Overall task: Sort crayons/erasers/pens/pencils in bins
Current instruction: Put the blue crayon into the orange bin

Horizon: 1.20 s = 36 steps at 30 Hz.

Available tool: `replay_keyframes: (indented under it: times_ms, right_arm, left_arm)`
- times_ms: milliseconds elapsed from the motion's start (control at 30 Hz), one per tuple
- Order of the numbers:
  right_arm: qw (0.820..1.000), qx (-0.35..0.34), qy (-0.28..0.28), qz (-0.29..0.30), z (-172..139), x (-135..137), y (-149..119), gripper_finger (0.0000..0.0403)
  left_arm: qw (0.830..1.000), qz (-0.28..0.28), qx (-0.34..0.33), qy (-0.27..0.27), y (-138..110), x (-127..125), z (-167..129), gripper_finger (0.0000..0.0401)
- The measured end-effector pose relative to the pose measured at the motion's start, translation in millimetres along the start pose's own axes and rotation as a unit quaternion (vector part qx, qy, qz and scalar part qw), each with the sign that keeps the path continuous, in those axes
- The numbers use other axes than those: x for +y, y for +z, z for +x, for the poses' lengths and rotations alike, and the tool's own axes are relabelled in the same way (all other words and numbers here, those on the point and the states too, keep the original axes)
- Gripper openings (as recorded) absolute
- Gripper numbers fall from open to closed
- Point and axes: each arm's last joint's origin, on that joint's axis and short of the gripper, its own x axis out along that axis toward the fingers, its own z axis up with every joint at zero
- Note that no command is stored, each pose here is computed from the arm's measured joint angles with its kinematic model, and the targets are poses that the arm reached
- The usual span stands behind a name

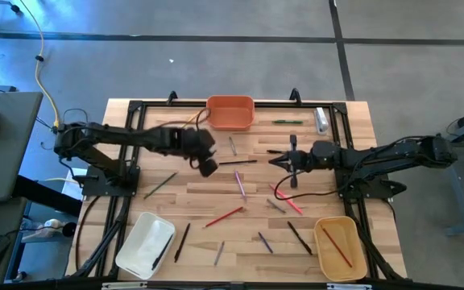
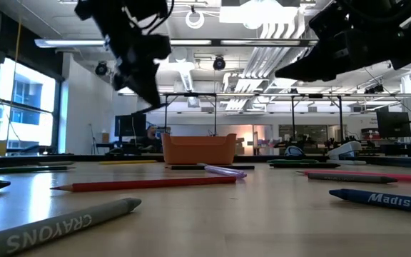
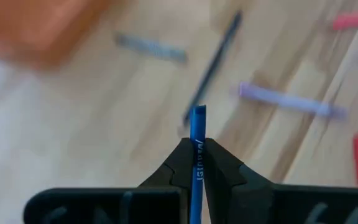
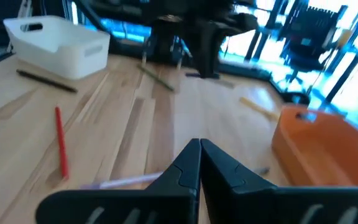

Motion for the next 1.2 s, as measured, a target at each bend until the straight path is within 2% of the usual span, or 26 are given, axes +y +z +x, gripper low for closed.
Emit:
replay_keyframes:
  times_ms: [133, 300, 500, 600, 800, 933, 1200]
  right_arm:
    - [0.999, -0.029, -0.007, -0.021, -0.2, -1.3, 5.6, 0.0000]
    - [0.999, -0.035, -0.009, -0.021, -0.3, -1.6, 6.8, 0.0000]
    - [0.999, -0.030, -0.031, -0.017, -0.3, -2.9, 6.5, 0.0000]
    - [0.999, -0.030, -0.032, -0.017, -0.3, -3.0, 6.6, 0.0000]
    - [0.999, -0.030, -0.033, -0.017, -0.3, -3.0, 6.7, 0.0000]
    - [0.999, -0.027, -0.032, -0.015, -0.3, -2.9, 6.1, 0.0000]
    - [0.999, -0.027, -0.032, -0.012, -0.3, -2.9, 6.0, 0.0000]
  left_arm:
    - [0.997, 0.023, -0.068, 0.000, 35.9, 11.1, -11.2, 0.0006]
    - [0.991, 0.045, -0.129, 0.003, 72.1, 39.4, -5.6, 0.0006]
    - [0.985, 0.062, -0.164, 0.003, 106.6, 74.7, 29.2, 0.0006]
    - [0.985, 0.066, -0.158, 0.018, 120.7, 89.4, 52.5, 0.0005]
    - [0.989, 0.068, -0.125, 0.038, 136.0, 111.6, 101.8, 0.0005]
    - [0.993, 0.063, -0.102, 0.023, 136.0, 124.9, 131.4, 0.0005]
    - [0.995, 0.056, -0.080, 0.021, 134.3, 135.4, 161.5, 0.0005]
